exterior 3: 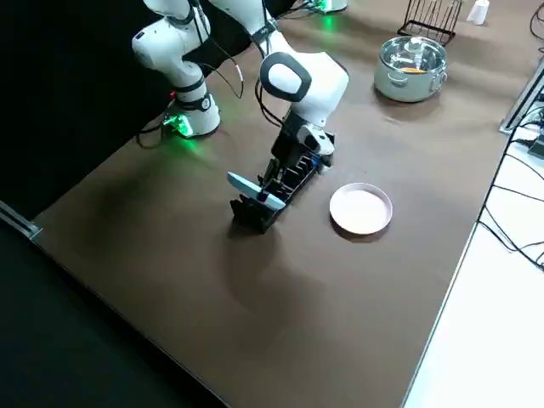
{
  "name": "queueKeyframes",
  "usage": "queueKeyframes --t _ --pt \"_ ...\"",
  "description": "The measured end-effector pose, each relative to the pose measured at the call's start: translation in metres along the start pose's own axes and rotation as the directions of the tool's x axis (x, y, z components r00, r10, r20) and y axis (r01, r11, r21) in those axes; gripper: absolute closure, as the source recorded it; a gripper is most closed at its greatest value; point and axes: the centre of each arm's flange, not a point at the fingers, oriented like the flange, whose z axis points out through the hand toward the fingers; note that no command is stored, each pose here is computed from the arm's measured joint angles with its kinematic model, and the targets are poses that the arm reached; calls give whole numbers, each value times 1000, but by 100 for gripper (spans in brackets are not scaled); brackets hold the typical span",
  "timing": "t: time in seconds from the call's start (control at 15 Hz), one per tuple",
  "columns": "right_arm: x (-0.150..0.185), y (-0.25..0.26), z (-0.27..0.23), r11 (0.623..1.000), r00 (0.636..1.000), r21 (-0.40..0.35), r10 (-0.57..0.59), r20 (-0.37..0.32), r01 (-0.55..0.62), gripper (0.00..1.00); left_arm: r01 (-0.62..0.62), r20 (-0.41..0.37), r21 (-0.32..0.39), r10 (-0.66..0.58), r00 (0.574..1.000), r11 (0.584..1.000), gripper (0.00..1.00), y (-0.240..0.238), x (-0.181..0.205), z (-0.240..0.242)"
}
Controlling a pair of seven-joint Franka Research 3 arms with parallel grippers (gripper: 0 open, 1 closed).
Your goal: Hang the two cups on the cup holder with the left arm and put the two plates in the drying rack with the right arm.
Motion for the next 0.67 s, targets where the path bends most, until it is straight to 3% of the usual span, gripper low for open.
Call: queueKeyframes --t 0.2,0.67 --pt "2 -6 1 1000 1000 1 -12 2 12 97 43 31 -24 -42 999 999 31 2 2 8" --pt "22 -32 -14 1000 1000 -20 7 -12 -7 97 58 92 -1 -57 994 998 31 9 -2 28"
